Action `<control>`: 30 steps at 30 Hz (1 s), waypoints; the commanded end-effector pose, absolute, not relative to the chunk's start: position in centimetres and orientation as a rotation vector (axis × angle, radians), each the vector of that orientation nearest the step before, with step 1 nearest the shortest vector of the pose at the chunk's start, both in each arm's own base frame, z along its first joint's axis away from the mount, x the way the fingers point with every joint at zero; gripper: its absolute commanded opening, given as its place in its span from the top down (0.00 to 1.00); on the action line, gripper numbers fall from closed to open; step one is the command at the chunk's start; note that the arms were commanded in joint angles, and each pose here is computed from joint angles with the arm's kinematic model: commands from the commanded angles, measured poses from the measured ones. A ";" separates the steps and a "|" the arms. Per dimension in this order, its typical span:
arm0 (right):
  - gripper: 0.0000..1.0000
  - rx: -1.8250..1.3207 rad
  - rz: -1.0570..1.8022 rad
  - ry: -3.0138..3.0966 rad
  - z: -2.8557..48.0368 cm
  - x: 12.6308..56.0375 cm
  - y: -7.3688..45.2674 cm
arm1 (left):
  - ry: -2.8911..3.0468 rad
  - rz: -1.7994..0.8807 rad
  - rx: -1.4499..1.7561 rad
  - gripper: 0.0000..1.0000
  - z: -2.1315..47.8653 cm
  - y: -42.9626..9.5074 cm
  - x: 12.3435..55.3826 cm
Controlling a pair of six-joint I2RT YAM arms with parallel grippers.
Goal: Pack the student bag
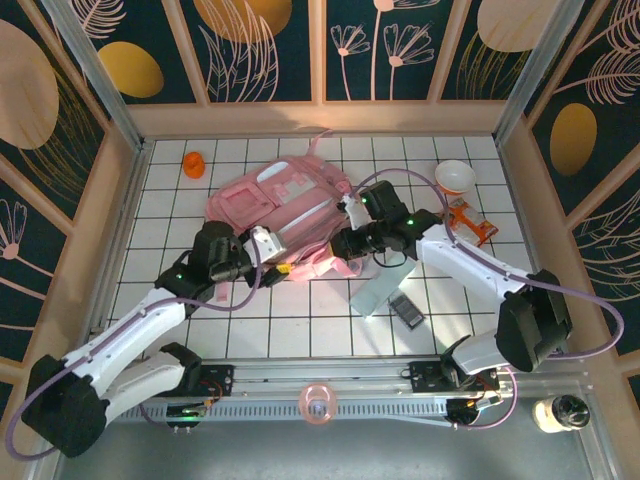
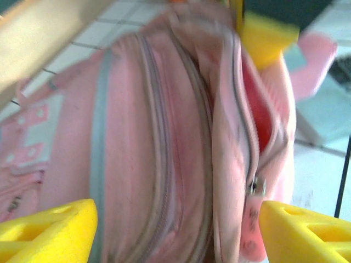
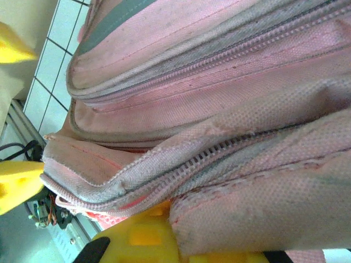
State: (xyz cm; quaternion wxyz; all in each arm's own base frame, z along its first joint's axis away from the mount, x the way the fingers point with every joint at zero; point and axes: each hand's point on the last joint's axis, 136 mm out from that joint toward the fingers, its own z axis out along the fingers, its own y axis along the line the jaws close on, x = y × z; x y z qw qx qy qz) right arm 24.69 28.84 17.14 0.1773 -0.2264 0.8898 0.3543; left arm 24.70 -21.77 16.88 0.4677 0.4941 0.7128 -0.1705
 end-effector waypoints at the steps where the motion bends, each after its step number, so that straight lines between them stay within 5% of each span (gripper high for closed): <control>1: 1.00 -0.801 1.102 2.307 22.6 24.2 29.7 | 1.731 -0.337 1.321 0.23 14.8 -21.4 24.8; 4: 1.00 -0.814 1.105 2.299 22.8 24.4 29.4 | 1.741 -0.275 1.312 0.29 14.2 -21.1 25.9; 13: 1.00 -0.673 0.997 2.367 20.9 27.1 26.3 | 1.661 -0.326 1.289 1.00 16.7 -21.8 25.4; 20: 0.57 -0.361 0.611 2.421 20.7 30.0 22.3 | 1.636 -0.497 1.198 1.00 19.5 -23.2 24.8; 25: 0.55 -0.173 0.517 2.363 25.1 27.7 22.4 | 1.694 -0.693 1.136 1.00 19.2 -24.8 24.3; 30: 0.59 -0.016 0.914 2.316 27.2 23.5 27.8 | 1.719 -0.839 1.138 1.00 18.6 -25.8 23.4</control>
